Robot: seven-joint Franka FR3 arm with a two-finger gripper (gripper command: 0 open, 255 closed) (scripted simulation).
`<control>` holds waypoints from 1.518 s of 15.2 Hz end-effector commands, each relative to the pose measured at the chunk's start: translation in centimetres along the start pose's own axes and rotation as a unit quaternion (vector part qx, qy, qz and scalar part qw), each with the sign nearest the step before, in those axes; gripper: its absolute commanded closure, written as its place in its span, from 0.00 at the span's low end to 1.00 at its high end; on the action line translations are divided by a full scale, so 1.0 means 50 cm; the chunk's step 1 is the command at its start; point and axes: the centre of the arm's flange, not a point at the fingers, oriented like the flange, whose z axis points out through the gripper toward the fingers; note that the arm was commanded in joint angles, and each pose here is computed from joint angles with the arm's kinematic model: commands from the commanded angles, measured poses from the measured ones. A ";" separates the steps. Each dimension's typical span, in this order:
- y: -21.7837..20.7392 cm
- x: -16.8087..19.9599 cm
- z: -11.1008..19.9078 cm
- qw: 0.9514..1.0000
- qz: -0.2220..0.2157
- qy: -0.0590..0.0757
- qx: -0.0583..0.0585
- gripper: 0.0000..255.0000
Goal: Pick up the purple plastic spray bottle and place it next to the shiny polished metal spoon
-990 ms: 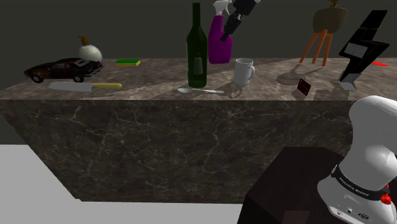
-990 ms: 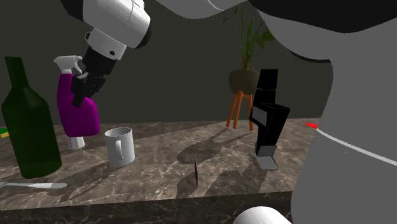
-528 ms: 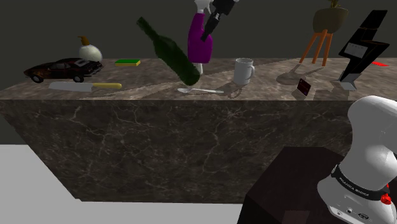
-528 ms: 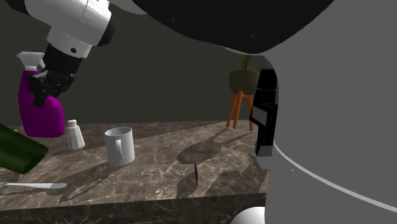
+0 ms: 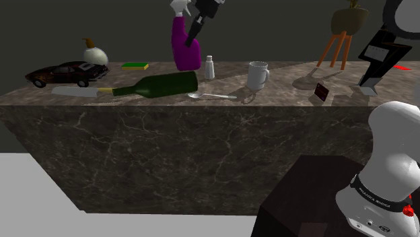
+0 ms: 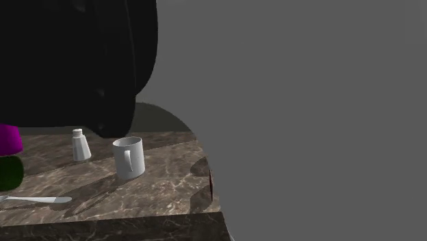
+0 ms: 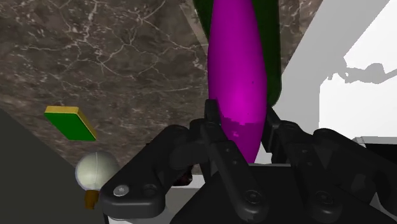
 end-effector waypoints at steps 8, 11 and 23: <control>-0.073 0.210 0.135 1.000 0.000 -0.003 0.003 1.00; -0.073 0.193 0.161 1.000 0.000 -0.003 0.003 1.00; -0.074 0.131 0.261 1.000 0.000 -0.003 0.003 1.00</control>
